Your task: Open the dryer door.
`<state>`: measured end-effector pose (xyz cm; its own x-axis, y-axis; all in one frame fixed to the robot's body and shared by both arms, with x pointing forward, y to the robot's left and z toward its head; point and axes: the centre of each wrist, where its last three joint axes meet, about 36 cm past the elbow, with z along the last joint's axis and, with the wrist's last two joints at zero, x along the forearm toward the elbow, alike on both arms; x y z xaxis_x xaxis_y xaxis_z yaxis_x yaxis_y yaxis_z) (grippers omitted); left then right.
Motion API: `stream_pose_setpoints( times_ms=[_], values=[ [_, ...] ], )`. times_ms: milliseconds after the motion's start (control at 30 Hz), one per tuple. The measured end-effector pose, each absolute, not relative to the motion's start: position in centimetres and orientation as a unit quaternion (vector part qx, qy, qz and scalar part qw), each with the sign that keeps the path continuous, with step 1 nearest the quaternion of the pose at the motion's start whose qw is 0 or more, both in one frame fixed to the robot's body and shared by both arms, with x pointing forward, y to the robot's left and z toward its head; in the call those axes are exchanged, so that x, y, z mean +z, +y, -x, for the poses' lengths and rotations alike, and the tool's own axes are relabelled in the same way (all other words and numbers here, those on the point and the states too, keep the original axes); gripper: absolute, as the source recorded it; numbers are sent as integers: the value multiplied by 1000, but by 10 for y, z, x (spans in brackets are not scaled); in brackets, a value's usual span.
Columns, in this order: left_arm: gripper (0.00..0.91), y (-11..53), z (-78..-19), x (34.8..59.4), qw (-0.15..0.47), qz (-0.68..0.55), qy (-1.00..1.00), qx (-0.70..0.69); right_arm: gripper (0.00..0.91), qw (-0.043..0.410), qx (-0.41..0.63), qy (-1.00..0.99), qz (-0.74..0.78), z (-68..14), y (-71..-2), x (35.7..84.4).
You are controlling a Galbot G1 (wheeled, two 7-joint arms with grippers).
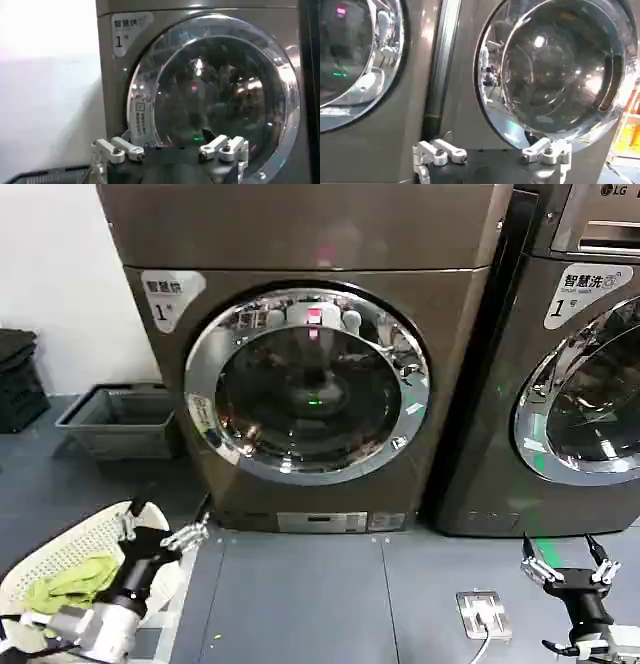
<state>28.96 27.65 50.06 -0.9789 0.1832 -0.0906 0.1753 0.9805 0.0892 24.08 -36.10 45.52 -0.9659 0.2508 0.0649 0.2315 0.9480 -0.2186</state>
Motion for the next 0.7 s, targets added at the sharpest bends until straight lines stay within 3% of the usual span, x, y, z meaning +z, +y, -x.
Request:
stream_pose_setpoints(
  times_ms=[700],
  values=[
    [907, 275, -287, 501, 49, -93, 994, 41, 907, -6, 95, -994, 44, -255, -358, 461]
  ],
)
